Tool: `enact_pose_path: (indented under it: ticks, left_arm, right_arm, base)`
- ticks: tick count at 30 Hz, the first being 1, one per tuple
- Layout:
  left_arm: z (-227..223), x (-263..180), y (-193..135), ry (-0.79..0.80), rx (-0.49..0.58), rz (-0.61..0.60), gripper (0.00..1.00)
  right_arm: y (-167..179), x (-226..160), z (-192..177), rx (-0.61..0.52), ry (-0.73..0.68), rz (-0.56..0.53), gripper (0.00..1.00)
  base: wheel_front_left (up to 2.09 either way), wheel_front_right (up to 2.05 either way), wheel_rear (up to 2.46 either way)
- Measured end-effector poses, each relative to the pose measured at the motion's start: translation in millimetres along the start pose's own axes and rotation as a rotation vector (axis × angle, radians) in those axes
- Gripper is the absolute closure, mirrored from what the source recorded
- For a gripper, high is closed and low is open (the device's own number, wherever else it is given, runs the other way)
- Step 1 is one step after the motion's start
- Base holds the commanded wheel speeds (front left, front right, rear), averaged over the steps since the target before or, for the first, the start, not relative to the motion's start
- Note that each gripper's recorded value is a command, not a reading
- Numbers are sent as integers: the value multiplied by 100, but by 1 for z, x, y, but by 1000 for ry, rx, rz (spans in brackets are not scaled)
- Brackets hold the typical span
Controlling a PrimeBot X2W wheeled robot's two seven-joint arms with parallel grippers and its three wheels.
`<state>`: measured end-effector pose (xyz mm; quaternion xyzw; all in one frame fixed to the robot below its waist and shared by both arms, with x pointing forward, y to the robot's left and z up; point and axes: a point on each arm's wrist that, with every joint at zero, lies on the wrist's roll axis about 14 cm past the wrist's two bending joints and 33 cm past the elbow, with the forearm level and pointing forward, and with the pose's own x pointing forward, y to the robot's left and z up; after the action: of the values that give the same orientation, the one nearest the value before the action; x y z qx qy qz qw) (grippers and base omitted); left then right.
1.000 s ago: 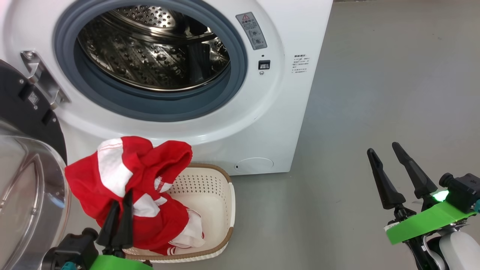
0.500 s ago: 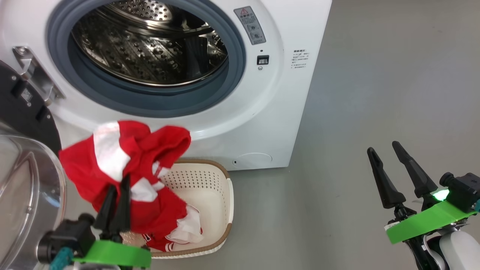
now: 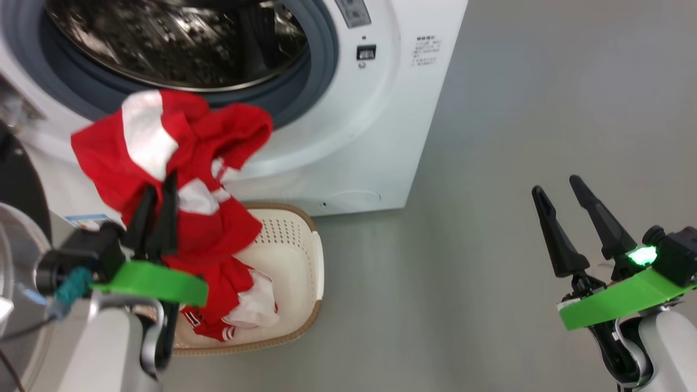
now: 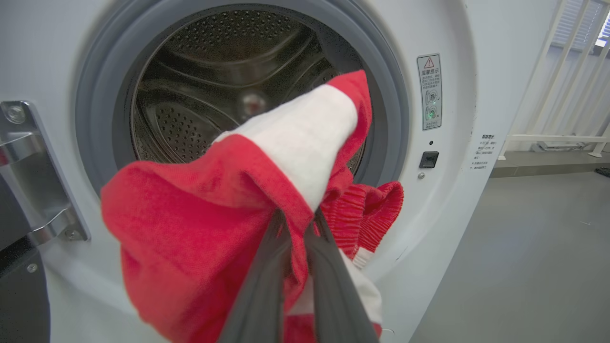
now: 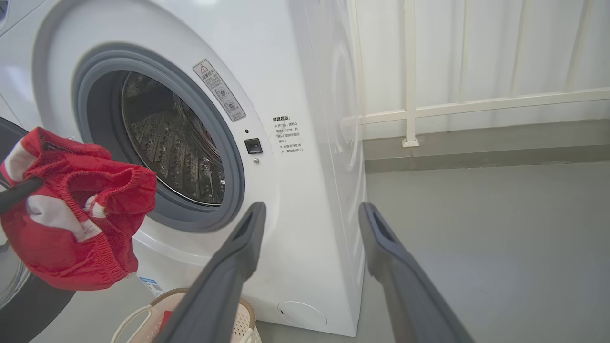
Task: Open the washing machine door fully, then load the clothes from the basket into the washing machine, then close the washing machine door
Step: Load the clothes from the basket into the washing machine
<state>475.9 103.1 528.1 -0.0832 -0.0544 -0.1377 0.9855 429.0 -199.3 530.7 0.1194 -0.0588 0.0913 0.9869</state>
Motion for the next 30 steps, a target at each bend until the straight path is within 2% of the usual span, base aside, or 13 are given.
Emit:
enact_pose_path:
  ticks: [20,30]
  left_arm:
    - [-52,130,21,74,3,-16,100]
    - [-87,184,37,124,6,4,100]
  right_arm:
    - [-33,31,-39,-6,65,-60,0]
    - [-48,33,-76,12,138,-108,0]
  base:
    - [0,0,0]
    - [0,0,0]
